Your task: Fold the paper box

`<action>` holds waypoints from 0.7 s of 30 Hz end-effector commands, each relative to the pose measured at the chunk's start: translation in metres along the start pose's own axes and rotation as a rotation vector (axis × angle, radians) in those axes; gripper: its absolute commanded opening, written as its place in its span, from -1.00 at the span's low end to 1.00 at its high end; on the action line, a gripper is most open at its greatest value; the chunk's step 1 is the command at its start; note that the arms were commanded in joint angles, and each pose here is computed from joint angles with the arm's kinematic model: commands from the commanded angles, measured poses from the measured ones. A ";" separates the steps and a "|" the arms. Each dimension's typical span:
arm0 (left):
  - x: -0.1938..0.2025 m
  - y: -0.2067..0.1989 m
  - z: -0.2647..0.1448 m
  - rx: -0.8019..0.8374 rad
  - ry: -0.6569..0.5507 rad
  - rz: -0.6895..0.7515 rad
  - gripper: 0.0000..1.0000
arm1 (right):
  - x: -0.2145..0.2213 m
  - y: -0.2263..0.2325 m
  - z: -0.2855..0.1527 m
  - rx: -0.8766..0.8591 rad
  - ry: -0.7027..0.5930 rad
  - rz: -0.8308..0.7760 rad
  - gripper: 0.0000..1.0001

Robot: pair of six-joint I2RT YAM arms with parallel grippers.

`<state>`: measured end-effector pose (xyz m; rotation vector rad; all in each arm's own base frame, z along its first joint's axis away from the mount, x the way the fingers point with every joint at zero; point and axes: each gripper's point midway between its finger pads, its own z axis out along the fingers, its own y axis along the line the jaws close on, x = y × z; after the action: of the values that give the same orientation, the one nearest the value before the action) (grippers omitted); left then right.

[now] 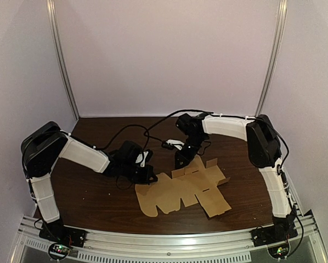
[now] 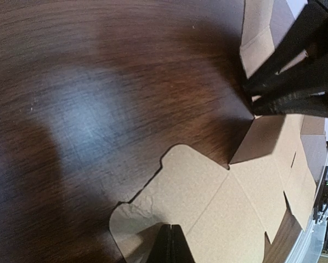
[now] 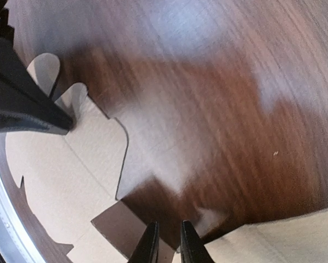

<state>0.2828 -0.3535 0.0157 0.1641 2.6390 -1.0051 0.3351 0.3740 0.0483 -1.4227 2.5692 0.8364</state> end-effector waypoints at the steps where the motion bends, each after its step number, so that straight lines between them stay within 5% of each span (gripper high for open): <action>1: 0.023 0.037 0.006 -0.123 0.048 -0.037 -1.00 | 0.004 0.028 -0.023 -0.046 -0.031 -0.034 -0.70; 21: 0.027 0.042 0.007 -0.125 0.049 -0.048 -1.00 | 0.040 0.049 0.011 -0.127 0.044 -0.037 -0.67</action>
<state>0.2840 -0.3531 0.0151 0.1502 2.6239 -1.0070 0.2820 0.3655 0.0586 -1.4946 2.5564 0.9871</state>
